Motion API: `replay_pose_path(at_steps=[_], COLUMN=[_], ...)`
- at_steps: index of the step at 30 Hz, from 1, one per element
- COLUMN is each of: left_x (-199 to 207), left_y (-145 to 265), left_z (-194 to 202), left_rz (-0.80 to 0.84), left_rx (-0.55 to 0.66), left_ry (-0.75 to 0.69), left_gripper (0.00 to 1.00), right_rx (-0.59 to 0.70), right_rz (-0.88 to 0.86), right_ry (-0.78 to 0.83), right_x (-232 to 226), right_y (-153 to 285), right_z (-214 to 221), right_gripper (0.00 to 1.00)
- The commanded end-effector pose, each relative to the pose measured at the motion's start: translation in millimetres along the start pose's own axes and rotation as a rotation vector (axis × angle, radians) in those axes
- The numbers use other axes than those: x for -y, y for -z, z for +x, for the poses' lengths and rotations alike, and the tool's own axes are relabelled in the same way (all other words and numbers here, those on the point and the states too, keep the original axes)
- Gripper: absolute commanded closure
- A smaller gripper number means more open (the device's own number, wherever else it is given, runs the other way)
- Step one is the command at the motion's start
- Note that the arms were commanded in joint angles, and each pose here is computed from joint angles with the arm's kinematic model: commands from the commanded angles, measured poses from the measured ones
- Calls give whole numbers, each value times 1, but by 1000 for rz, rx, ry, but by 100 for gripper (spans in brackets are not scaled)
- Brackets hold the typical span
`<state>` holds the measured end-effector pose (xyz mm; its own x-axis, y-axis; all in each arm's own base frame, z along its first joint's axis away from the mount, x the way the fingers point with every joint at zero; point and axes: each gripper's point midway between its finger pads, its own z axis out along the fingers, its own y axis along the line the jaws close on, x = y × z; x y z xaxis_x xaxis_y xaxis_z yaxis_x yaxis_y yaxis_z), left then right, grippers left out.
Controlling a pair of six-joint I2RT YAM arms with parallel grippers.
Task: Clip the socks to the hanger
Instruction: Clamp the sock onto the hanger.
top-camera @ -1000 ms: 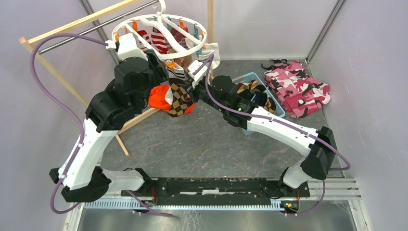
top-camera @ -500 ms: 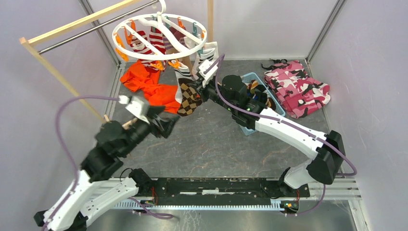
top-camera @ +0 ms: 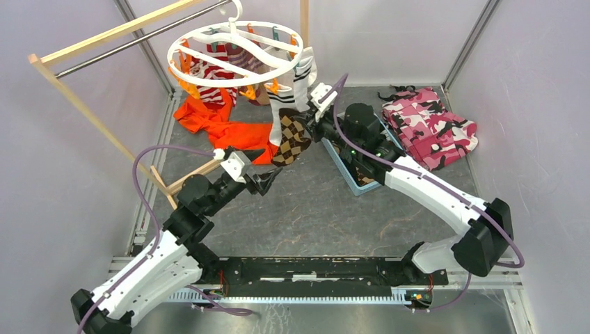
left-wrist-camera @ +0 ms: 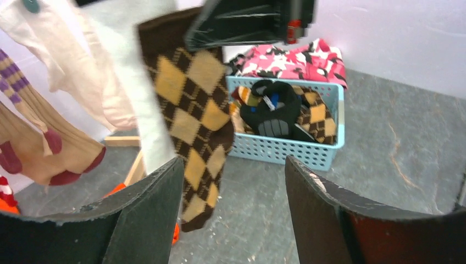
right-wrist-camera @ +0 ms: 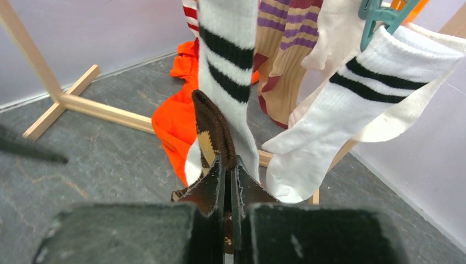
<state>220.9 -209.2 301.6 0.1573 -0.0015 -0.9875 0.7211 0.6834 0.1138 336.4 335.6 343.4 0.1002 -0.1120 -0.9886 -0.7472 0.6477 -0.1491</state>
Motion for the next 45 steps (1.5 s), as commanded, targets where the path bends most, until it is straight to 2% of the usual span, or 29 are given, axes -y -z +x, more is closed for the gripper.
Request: replay_pose_path(at_steps=[1,6,9,12,20,26,28,31,32,35,38,41,45], left_x=[-4,-2,3,8,8,4,3,1,0,-8,-14,-17,-18], left_y=[-8,-14,-21,-25,-31,-35,-37,-38,-38,-37,-34,-34,-34], left_z=[-34,-34,-37,-43,-56,-55,-53,-47,-45,-42,-42,-41,-38], left_rz=[92,218,270,317,337,324,319,306,295,240,197,187,194], left_rx=[203,231,234,257,323,336,333,313,307,309,316,314,307], left_ry=[-18,27,30,53,70,84,86,96,100,101,85,81,82], left_gripper=[28,32,38,41,40,56,72,83,83,66,57,59,75], right_rx=[102,162,166,166,178,188,191,202,203,212,218,220,221], right_rz=[-143,-297,-380,-445,-535,-588,-594,-598,-599,-606,-613,-622,-625], right_ry=[101,249,281,271,211,191,179,171,167,162,156,152,142], right_x=[-2,-21,-35,-45,-57,-64,-64,-64,-64,-64,-65,-66,-67], right_y=[28,61,70,71,59,52,49,45,44,42,41,41,39], right_z=[-31,-36,-36,-35,-39,-41,-43,-47,-48,-52,-54,-55,-56], right_gripper=[100,100,100,100,100,100,100,100,100,100,100,100,100])
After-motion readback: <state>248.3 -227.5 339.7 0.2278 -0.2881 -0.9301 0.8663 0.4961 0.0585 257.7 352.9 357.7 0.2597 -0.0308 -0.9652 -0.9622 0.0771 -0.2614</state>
